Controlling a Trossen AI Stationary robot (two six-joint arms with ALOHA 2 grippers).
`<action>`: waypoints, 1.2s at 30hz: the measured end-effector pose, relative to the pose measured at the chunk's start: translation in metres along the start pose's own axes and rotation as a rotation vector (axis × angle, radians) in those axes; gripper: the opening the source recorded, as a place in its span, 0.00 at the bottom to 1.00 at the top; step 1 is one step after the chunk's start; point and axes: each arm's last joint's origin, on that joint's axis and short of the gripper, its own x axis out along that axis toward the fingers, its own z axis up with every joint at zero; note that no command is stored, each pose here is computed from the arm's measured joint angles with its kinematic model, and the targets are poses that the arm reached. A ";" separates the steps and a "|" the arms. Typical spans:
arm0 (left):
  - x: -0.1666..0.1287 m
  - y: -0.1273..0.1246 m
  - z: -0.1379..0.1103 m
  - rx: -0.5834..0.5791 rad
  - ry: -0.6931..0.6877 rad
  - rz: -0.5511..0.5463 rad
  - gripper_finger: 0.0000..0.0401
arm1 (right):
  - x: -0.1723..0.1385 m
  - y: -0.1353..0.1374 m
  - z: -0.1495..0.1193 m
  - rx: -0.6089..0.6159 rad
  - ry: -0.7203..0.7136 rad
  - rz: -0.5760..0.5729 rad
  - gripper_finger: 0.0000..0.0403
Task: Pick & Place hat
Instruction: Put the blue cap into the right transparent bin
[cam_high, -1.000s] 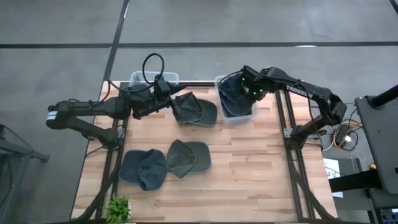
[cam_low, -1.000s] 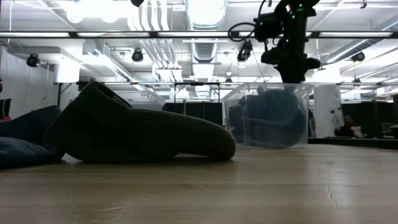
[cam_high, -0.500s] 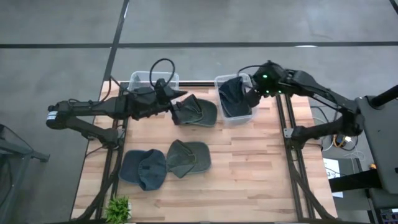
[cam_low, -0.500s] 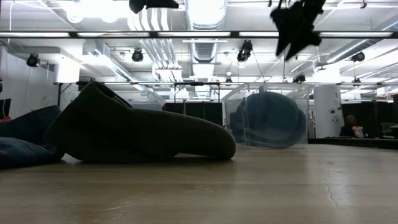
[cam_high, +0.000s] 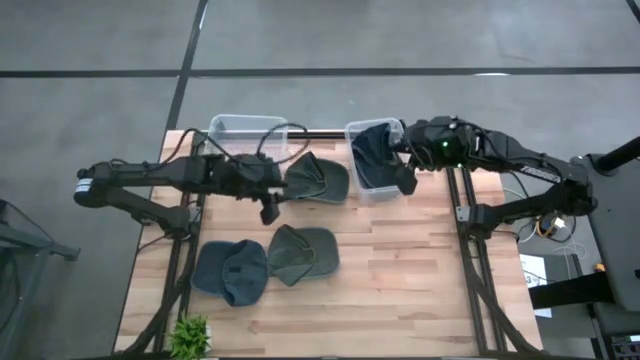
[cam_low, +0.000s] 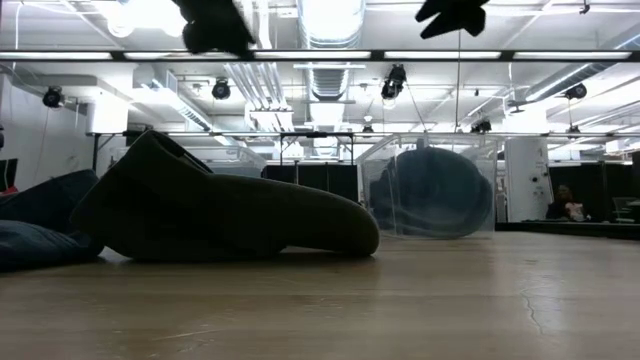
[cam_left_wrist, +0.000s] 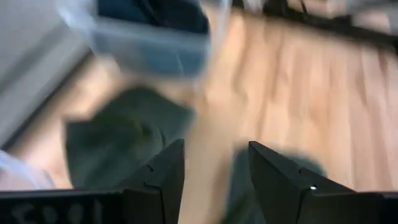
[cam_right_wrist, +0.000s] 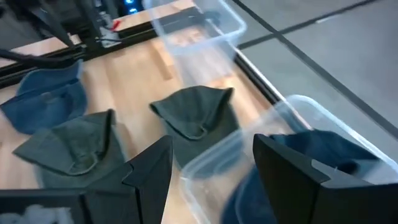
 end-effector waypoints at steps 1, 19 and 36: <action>0.002 0.000 -0.006 0.005 0.060 -0.021 0.42 | 0.003 0.003 0.000 -0.011 0.001 0.012 0.54; 0.026 0.001 -0.057 -0.101 0.719 0.038 0.42 | 0.072 0.039 -0.014 -0.150 0.192 0.042 0.54; 0.090 -0.027 -0.096 -0.002 1.083 0.080 0.42 | 0.084 0.046 -0.018 -0.171 0.216 0.053 0.54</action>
